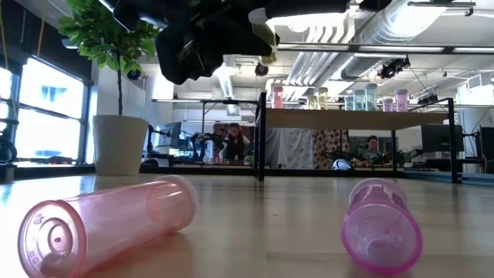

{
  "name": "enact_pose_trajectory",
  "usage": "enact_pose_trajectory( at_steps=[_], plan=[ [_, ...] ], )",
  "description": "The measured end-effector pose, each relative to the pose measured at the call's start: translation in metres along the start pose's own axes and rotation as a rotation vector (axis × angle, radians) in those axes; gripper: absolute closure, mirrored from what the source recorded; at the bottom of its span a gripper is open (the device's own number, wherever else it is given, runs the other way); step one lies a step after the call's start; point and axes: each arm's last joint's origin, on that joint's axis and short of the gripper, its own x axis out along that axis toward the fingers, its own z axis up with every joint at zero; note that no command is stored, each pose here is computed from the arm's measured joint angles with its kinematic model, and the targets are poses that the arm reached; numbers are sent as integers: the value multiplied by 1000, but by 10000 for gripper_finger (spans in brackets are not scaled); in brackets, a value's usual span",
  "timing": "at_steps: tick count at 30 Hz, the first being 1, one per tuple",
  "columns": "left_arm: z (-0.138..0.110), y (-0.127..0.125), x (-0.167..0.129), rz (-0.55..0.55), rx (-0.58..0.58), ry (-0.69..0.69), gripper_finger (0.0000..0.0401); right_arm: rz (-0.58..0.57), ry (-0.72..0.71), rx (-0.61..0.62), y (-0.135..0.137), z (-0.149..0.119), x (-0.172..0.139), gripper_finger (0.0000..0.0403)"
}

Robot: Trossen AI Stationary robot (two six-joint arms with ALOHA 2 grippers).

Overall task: Pick and place medicine bottles onto shelf by color
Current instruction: Put the yellow pill bottle on the shelf aligned with the other yellow pill bottles

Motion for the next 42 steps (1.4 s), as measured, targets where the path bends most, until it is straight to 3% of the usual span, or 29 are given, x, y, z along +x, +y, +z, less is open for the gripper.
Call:
enact_pose_trajectory(
  at_steps=[15,27,42],
  plan=[
    [-4,-4,0,-67,-2,10,317,-2,20,11,-5,-5,1,211],
    [-4,-4,0,-66,-2,11,317,-22,39,29,-5,-5,0,288],
    [-3,-5,0,-85,103,-27,316,-24,49,22,-5,-6,0,296]
  ],
)
